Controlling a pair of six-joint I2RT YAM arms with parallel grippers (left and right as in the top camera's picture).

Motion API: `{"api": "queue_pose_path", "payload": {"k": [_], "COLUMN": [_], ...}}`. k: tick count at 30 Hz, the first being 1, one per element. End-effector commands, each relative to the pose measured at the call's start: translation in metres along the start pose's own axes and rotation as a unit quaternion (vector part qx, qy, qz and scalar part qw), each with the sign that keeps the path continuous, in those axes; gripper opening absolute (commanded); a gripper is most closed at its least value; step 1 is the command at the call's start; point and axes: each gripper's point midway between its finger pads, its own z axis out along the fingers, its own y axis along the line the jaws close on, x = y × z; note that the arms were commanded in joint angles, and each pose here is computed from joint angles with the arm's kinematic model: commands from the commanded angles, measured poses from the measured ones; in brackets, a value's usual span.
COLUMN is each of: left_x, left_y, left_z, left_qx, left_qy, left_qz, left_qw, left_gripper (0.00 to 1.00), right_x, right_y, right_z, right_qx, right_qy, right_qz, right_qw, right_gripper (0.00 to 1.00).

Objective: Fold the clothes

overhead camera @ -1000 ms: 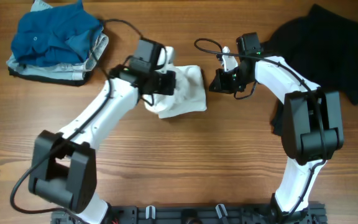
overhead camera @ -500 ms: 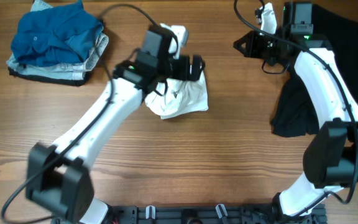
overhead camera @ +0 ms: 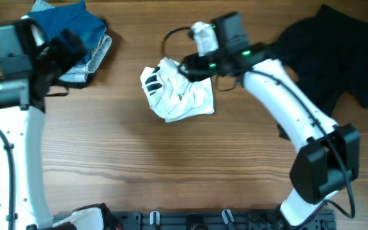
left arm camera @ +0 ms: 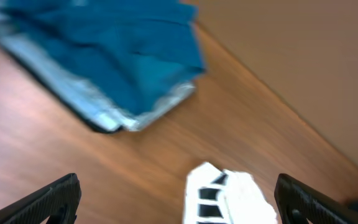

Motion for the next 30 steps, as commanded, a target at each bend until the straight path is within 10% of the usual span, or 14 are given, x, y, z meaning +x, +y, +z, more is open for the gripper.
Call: {"api": "queue_pose_path", "payload": {"k": [1,13,18,30], "left_x": [-0.009,0.006,0.01,0.011], "left_y": [0.036,0.066,0.069,0.069], "left_z": [0.007,0.03,0.034,0.034], "left_qx": [-0.042,-0.084,-0.089,-0.09], "left_qy": [0.003,0.047,0.056,0.058], "left_qz": [-0.039,-0.055,-0.056,-0.056], "left_qw": [0.998,0.994,0.993,0.993], "left_gripper": [1.0,1.0,1.0,1.0], "right_x": [-0.005,0.039,0.03,0.026], "right_y": [0.012,0.013,0.002,-0.065], "right_z": [0.024,0.102,0.097,0.001], "right_qx": [0.095,0.122,0.162,0.138], "right_qy": [-0.002,0.084,0.066,0.118], "right_qz": [-0.061,-0.146,-0.101,0.123], "right_qw": [0.994,0.978,0.979,0.976], "right_gripper": [0.69,0.45,0.04,0.04]}}
